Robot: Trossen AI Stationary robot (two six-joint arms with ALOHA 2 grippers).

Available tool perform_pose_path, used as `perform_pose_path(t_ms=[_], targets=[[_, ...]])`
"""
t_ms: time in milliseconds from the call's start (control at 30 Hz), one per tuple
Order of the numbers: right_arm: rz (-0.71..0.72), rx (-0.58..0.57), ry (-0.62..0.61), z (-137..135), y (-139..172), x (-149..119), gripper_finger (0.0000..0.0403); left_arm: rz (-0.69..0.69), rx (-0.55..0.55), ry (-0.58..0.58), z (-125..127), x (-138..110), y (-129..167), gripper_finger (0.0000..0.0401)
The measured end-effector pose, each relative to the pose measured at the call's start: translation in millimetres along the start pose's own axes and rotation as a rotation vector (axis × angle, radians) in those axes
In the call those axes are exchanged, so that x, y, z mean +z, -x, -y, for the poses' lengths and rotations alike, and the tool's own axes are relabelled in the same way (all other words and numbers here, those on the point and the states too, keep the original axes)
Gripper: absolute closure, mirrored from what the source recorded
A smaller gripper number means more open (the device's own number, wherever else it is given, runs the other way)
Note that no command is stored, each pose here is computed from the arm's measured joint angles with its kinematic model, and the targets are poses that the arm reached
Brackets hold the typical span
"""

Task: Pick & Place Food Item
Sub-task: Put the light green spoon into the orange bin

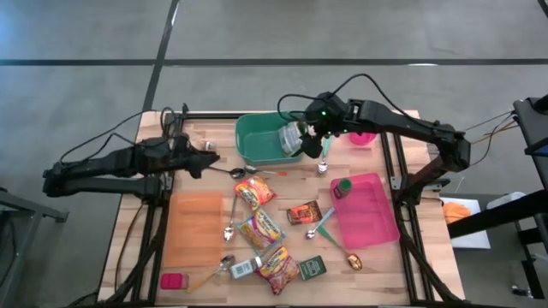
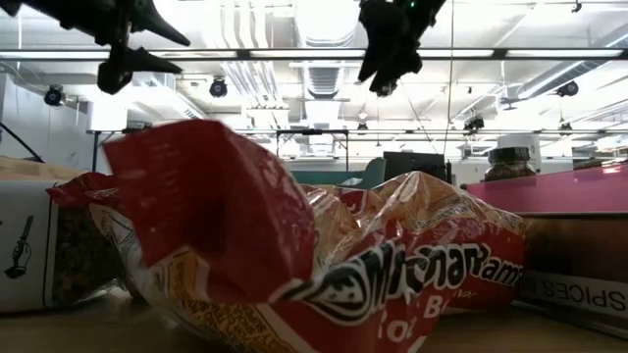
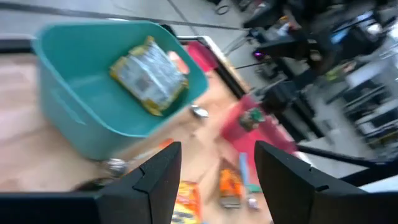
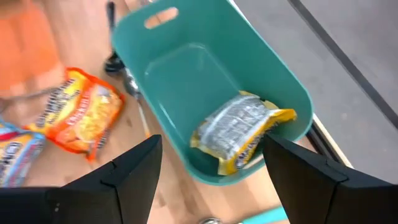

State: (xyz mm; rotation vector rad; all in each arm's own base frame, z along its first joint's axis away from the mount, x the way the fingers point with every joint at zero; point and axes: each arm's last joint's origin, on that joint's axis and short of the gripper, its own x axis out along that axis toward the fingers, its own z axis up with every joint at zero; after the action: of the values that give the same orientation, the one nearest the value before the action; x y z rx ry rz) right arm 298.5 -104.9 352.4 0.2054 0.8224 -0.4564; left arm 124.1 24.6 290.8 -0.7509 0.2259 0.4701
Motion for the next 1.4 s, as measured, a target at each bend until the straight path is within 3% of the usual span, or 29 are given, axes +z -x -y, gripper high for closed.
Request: perform_pose_path(t_ms=[267, 600, 767, 900, 1233, 1400], targets=[[0.007, 0.007, -0.052, -2.8, 6.7, -1.4, 0.0128, -0.004, 0.063, -0.043, 5.3, 20.1, 2.8, 0.0197], [-0.145, 0.033, -0.029, -27.1, 4.0, -23.3, 0.0128, -0.244, 0.002, -0.041, 8.6, 9.3, -27.4, 0.0197], [-0.264, -0.132, -0.330, -14.5, -4.9, -42.4, 0.0129, -0.272, 0.025, -0.021, 8.8, 8.0, -34.5, 0.0197], [-0.333, -0.187, -0.517, 5.6, -18.1, -55.3, 0.0129, -0.269, 0.022, -0.018, 9.3, 8.7, -33.8, 0.0197], [-0.369, -0.303, -0.886, 54.7, -65.1, -97.2, 0.0129, -0.254, 0.003, 0.031, 10.0, 10.2, -26.8, 0.0197], [-0.387, -0.313, -0.961, 62.2, -92.1, -112.4, 0.0129, -0.254, 0.005, 0.056, 10.0, 10.2, -26.7, 0.0197]])
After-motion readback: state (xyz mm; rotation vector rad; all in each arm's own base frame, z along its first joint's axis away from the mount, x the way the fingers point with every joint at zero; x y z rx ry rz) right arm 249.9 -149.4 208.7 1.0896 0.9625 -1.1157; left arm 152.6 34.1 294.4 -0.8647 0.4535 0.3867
